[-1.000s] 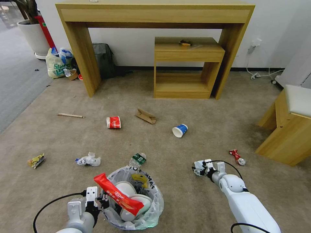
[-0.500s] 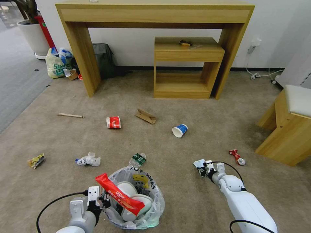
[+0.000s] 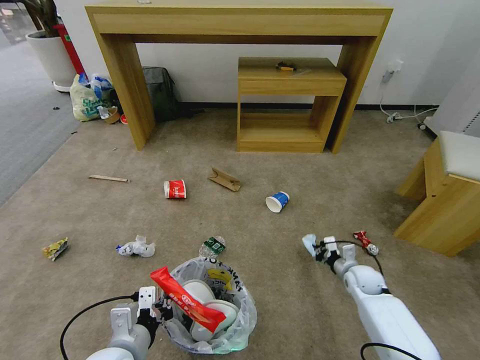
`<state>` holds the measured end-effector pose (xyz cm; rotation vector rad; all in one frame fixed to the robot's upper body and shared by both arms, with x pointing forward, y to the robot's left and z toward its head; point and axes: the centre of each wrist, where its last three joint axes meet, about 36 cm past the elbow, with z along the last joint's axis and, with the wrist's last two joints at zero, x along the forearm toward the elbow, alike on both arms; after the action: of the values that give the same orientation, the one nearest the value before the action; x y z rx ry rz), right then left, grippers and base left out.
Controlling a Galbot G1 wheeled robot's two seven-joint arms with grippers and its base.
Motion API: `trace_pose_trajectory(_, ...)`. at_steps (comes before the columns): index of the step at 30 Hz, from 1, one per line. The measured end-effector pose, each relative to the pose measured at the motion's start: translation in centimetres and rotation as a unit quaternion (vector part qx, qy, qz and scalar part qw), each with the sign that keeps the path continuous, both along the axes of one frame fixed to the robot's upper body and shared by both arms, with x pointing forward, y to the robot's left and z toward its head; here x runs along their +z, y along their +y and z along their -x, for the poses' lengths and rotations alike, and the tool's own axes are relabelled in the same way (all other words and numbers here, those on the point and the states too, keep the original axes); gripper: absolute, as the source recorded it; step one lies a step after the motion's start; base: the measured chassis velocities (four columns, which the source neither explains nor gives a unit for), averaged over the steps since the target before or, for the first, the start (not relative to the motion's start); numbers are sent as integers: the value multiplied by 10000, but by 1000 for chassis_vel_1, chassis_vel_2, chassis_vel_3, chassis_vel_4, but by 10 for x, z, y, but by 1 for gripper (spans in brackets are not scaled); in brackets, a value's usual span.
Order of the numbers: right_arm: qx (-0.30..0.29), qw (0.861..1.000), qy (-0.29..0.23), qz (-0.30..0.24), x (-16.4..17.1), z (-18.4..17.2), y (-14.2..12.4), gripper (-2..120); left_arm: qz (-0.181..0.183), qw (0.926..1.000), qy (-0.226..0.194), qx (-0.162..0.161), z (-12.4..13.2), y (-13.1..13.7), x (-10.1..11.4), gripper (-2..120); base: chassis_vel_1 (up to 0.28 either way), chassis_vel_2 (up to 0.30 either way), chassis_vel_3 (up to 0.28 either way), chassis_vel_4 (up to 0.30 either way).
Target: Pick up the trash bin and place the garbage on the floor into it.
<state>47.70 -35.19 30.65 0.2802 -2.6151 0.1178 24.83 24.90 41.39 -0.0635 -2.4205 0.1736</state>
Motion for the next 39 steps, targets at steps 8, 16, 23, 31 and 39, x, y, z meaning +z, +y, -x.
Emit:
trace_pose_trajectory(8,1007,9898,-976,-242,107,14,41,0,-2,10000,-43,-21,-6,0,2,0,0,0,0,0)
trace_pose_trajectory(16,2428,9612,-1060,-769,166,55,121,0,21,9999,-90,-53,-16,-3,1,0,0,0,0,0)
trace_pose_trajectory(23,3636,9212,-577,-1260,184,107,173,0,45,9999,-85,-59,-22,-4,-2,0,0,0,0,0)
trace_pose_trajectory(31,3965,9075,-158,-1379,178,127,186,0,78,9999,-97,-35,-24,-6,-3,0,0,0,0,0)
trace_pose_trajectory(39,3893,9141,-29,-1132,163,129,177,18,68,9999,-143,-15,-24,-3,1,0,0,0,0,0)
